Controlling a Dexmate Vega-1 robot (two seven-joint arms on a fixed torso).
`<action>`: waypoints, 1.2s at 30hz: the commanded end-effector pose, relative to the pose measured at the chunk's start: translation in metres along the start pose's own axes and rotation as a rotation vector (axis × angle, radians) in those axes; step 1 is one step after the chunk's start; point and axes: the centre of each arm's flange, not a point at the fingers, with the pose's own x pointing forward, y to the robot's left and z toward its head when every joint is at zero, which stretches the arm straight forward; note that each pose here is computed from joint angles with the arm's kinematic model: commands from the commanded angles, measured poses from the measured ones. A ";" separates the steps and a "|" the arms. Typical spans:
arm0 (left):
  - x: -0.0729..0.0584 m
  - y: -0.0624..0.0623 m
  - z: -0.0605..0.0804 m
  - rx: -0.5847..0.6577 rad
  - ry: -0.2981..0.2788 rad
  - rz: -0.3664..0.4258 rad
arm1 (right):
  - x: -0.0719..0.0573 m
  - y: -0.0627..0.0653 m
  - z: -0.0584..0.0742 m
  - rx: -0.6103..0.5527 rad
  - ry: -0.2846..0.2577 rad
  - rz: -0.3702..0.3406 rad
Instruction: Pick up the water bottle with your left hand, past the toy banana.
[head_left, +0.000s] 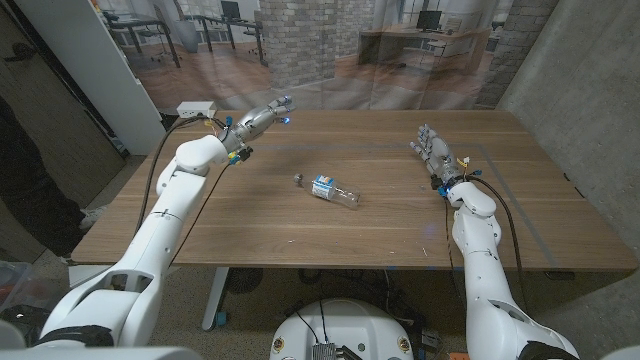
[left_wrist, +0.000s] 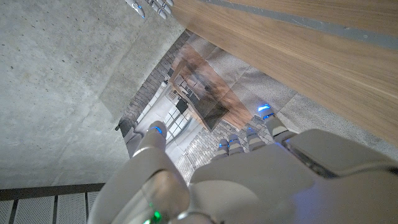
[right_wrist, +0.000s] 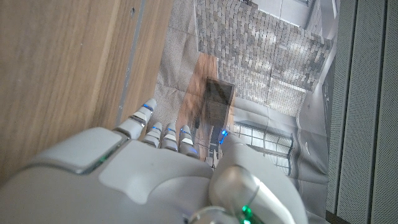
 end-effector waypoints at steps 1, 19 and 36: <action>0.003 0.004 0.017 0.087 -0.016 -0.026 | -0.003 -0.001 -0.001 0.007 -0.003 -0.004; 0.005 0.012 0.042 0.200 -0.059 -0.057 | -0.005 -0.001 -0.003 0.011 -0.006 -0.010; 0.010 0.013 0.063 0.275 -0.105 -0.095 | -0.008 -0.001 -0.003 0.013 -0.009 -0.017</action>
